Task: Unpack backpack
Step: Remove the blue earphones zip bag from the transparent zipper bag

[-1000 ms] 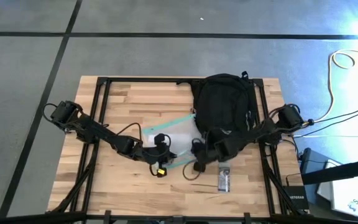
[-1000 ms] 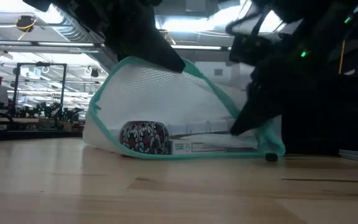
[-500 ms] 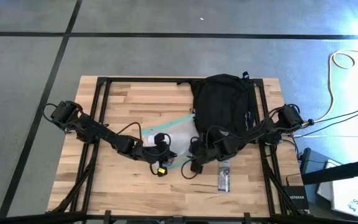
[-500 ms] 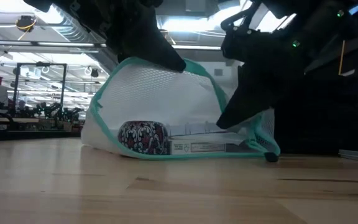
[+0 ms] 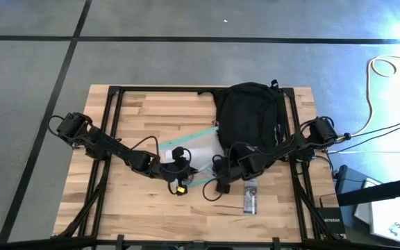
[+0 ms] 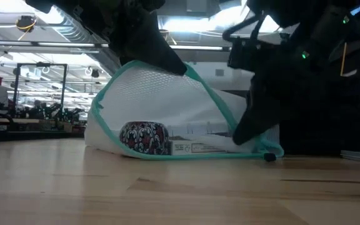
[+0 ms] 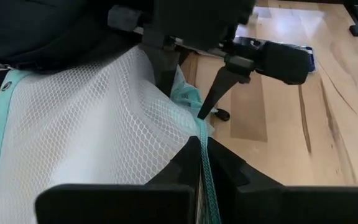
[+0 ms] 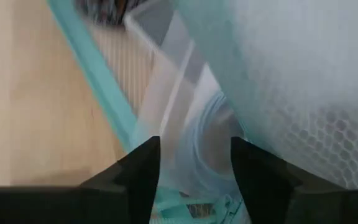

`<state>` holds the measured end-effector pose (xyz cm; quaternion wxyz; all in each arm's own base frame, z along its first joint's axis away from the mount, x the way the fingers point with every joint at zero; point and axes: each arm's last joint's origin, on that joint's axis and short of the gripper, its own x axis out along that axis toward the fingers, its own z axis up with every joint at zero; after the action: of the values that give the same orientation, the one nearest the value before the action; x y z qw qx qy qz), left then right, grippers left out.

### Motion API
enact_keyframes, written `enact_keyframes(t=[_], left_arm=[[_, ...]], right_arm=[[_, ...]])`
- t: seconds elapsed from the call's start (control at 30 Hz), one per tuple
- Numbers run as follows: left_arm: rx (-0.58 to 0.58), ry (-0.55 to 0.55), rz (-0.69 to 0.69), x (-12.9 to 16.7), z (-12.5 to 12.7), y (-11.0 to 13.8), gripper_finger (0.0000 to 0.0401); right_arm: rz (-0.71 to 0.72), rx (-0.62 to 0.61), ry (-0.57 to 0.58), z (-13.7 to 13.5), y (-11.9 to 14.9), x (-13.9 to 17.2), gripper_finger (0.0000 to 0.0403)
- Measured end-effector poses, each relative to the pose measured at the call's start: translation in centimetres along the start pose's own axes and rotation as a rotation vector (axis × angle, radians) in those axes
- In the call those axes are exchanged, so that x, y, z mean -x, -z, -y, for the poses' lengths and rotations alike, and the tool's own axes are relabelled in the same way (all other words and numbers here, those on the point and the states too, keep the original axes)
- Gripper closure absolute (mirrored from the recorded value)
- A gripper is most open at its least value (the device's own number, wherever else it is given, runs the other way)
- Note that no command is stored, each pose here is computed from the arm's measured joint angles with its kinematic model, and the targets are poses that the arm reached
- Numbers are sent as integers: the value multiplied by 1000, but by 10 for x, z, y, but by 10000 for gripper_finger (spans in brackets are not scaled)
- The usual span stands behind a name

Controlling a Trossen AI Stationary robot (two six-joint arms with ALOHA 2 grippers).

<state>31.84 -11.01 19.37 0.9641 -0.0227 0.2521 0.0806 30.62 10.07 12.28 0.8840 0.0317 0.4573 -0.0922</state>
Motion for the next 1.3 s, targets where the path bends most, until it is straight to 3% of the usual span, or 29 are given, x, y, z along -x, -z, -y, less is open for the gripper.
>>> enact_keyframes(t=[0.3, 0.63, 0.93, 1.13, 1.3], left_arm=[[-11, -2, -8, 0, 0, 1, 401], [-13, -4, -11, 0, 0, 1, 401], [-18, -17, -18, 0, -1, 2, 401], [-21, -23, -22, 0, -1, 3, 401], [-21, -25, -21, 0, -1, 3, 401]], right_arm=[[-17, 42, 0, -4, 6, -11, 277], [1, 88, -74, -19, 10, -7, 395], [-2, 106, -238, -33, -11, 0, 394], [47, 145, -273, -39, -24, 5, 396], [76, 168, -390, -46, -33, 9, 400]])
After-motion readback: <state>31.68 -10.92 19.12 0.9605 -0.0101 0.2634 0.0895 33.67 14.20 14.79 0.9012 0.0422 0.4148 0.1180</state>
